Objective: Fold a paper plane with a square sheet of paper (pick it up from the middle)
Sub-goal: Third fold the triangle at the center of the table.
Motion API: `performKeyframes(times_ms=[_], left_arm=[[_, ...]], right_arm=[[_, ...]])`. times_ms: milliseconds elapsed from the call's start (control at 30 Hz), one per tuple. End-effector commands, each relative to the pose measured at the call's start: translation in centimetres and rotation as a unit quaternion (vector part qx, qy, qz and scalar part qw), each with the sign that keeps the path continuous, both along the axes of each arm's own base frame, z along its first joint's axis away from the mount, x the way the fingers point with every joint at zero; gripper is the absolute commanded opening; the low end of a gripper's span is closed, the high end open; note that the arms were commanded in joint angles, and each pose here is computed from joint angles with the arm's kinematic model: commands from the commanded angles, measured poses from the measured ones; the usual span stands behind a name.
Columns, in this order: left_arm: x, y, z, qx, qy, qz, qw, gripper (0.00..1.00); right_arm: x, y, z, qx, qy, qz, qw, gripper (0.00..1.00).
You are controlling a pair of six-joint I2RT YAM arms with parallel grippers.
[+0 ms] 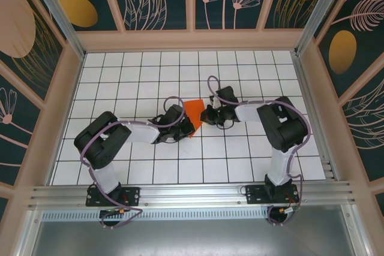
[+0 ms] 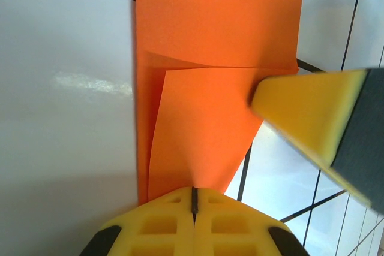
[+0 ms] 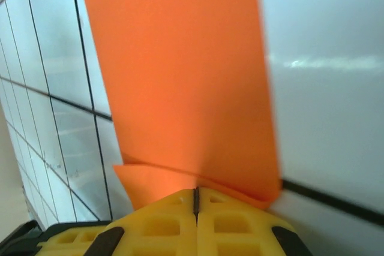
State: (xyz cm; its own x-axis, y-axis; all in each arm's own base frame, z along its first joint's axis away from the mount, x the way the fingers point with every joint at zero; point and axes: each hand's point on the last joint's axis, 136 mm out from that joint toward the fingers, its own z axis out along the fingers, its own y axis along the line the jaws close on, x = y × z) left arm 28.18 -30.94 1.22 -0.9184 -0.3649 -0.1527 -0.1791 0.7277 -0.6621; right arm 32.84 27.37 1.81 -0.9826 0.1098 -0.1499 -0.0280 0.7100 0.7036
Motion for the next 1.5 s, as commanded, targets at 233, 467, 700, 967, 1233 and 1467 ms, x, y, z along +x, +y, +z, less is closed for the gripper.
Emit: performKeyframes(times_ms=[233, 467, 700, 967, 1233, 1467], left_arm=[[-3.2, 4.2, -4.6, 0.094, 0.071, 0.008, 0.993, 0.0], [-2.2, 3.0, -3.6, 0.08, 0.051, -0.002, 0.995, 0.0], [-1.6, 2.4, -2.5, 0.071, 0.033, -0.009, 0.997, 0.0], [0.1, 0.0, 0.9, 0.037, -0.027, -0.053, 0.998, 0.0], [2.2, -2.7, 3.6, 0.026, -0.094, -0.114, 0.989, 0.06], [2.1, -3.0, 1.4, 0.043, -0.078, -0.133, 0.987, 0.03]], right_arm=[[5.1, -4.2, 1.7, -0.055, -0.055, -0.064, 0.995, 0.04], [0.7, -0.7, 3.3, -0.002, -0.048, -0.009, 0.999, 0.04], [-1.6, 1.5, 0.9, 0.023, -0.002, 0.027, 0.999, 0.04], [-2.3, 0.6, -1.6, -0.012, 0.03, 0.034, 0.999, 0.04], [-2.2, -0.4, -2.8, -0.037, 0.041, 0.035, 0.998, 0.04], [-2.1, -0.7, -3.3, -0.042, 0.046, 0.033, 0.998, 0.04]])
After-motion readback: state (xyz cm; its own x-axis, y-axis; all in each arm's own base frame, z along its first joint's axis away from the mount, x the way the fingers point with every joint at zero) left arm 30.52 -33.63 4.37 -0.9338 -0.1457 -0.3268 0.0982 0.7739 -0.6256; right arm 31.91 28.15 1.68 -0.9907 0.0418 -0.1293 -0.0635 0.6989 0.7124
